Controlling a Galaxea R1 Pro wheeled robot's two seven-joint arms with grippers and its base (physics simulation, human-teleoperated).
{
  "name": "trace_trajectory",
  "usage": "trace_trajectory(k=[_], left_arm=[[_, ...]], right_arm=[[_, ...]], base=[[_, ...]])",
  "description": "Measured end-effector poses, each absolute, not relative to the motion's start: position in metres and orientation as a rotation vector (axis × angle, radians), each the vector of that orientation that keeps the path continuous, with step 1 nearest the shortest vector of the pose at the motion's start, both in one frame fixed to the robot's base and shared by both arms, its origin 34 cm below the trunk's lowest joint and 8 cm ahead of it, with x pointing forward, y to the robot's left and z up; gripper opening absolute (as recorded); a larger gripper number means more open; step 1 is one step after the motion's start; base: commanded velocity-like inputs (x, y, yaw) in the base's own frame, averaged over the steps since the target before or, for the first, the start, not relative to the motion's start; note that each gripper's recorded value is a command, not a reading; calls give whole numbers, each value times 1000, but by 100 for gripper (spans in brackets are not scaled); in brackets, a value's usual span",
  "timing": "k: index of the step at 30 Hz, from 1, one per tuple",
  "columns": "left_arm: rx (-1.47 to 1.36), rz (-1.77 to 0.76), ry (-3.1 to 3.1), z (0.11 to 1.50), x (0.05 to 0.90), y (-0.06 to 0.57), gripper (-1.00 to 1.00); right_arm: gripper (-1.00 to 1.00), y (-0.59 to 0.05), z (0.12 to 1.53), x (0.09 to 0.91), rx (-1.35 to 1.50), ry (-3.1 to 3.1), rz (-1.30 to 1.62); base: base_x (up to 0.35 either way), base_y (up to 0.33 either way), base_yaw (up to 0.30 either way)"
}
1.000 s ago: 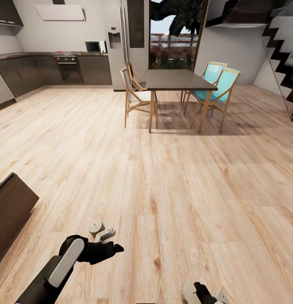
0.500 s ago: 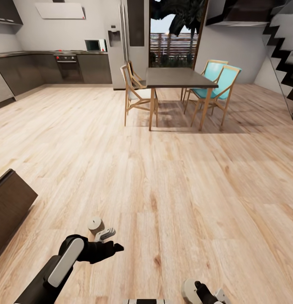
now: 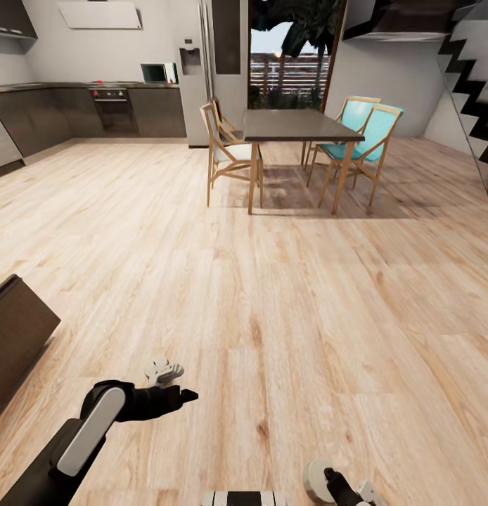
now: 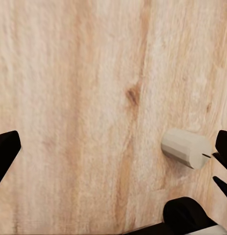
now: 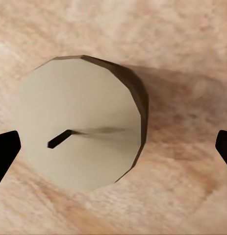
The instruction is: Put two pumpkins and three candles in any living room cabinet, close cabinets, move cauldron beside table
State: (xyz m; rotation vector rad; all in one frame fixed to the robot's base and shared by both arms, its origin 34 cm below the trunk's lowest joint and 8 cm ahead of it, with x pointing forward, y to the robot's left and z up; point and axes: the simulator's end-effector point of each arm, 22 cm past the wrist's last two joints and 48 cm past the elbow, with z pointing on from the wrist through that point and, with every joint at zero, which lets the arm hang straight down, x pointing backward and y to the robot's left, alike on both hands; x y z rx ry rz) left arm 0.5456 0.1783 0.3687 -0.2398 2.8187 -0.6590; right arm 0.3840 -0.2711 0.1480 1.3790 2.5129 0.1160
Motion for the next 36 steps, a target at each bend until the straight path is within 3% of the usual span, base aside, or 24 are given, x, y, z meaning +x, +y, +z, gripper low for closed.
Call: trace_trajectory(k=[36], left_arm=[[-248, -651, 2814, 365, 546, 183, 100]], right_arm=[[100, -263, 144, 385, 1169, 2612, 126]], base=[[35, 23, 0]])
